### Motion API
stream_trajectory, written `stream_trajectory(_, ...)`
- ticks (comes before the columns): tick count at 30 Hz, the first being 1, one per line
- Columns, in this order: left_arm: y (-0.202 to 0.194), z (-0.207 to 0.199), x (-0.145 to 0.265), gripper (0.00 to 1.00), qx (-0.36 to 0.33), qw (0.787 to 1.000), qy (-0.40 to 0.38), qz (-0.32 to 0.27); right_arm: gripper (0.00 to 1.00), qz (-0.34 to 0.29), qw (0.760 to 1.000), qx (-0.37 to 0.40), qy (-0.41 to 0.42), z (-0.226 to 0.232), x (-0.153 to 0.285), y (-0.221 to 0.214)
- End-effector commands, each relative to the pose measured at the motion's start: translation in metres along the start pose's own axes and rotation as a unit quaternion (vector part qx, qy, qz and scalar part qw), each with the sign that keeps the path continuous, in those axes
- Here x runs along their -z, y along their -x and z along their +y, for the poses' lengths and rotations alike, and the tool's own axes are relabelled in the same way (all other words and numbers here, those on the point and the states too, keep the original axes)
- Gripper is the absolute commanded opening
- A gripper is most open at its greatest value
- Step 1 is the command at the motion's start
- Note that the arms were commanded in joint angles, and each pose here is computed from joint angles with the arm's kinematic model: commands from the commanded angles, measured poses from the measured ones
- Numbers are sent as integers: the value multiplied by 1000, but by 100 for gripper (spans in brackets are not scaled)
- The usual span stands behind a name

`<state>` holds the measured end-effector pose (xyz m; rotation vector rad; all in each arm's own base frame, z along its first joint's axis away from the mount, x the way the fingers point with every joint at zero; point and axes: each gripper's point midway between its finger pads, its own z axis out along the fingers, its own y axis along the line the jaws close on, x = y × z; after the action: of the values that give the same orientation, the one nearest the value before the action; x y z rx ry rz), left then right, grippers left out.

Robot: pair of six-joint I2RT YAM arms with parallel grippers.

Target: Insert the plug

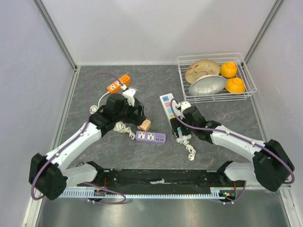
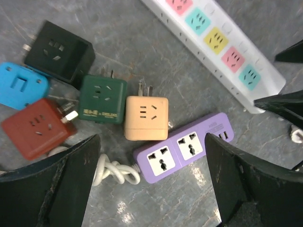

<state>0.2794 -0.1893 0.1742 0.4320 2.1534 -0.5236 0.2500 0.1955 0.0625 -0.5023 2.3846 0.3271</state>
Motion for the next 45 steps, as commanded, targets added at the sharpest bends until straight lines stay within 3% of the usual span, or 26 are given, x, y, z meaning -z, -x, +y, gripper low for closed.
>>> stream_trajectory(1, -11, 2, -21, 97, 7, 996, 59, 60, 98, -76, 997, -13, 26, 10, 17, 33)
stream_trajectory(7, -37, 2, -50, 96, -4, 985, 105, 136, 98, -130, 991, -26, 11, 2, 33, 44)
stream_trajectory(14, -57, -4, -80, 94, 0, 978, 105, 181, 98, -155, 988, -29, -1, -4, 39, 48)
stream_trajectory(27, -98, -14, -85, 84, -7, 963, 114, 243, 98, -156, 987, -26, -5, -6, 38, 47)
stream_trajectory(35, -78, -17, -75, 86, -19, 972, 133, 194, 98, -151, 988, -25, -5, -7, 36, 43)
stream_trajectory(45, -101, -12, -92, 83, -21, 969, 134, 204, 98, -148, 989, -22, -6, -7, 34, 39)
